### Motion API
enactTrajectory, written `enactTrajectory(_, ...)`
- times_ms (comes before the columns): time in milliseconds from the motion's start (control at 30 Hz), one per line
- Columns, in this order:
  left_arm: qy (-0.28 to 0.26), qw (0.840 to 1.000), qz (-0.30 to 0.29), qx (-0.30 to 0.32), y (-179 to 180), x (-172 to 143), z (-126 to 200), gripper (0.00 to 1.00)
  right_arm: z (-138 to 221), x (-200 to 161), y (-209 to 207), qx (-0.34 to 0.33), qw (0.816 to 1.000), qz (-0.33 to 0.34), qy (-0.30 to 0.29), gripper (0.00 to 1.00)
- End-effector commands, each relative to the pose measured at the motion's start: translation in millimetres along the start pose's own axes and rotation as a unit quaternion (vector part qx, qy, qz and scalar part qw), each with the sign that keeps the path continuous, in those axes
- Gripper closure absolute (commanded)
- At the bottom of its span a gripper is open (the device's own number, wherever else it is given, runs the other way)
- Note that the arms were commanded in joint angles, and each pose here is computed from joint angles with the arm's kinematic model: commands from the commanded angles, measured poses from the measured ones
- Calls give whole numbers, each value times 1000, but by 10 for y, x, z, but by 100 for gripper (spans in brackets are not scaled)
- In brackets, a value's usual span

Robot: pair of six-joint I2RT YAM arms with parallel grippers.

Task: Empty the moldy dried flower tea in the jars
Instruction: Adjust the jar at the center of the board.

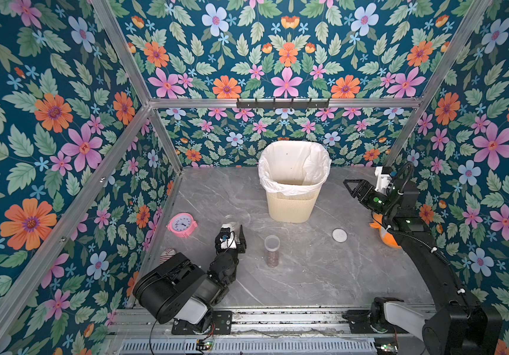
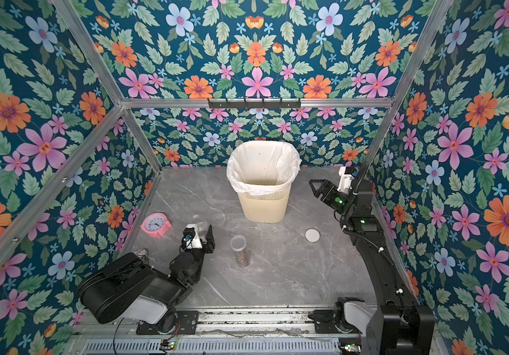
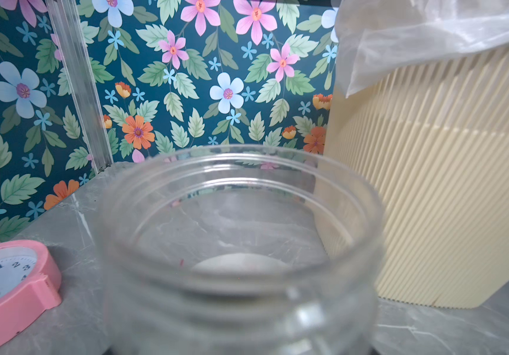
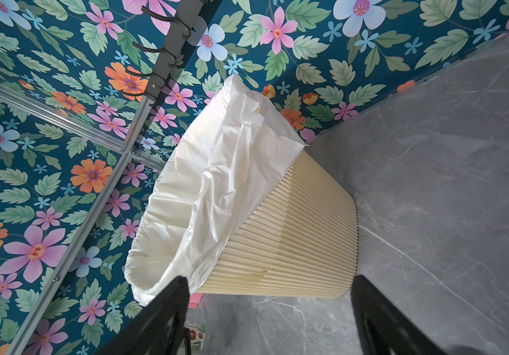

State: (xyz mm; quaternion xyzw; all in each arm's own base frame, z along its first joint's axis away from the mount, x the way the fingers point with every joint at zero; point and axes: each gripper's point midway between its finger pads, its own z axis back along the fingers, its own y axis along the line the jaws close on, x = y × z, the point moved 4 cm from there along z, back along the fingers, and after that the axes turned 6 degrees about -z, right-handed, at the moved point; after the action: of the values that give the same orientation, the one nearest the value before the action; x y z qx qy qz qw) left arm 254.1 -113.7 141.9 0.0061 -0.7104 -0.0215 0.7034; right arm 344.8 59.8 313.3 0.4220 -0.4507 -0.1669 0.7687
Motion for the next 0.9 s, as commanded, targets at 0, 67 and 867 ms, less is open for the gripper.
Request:
enactTrajectory(0,-12,999,14,38,60,-14,7,33,-22,25,61,14,1000,7,4,16)
enactTrajectory(67,-5,999,20,45,31,-75,-24,33,-30,32,65,14,1000,7,6,16)
enactTrajectory(867,11,999,11,45,16,-179,-13,0,-47,58,77,13,1000,8,6,16)
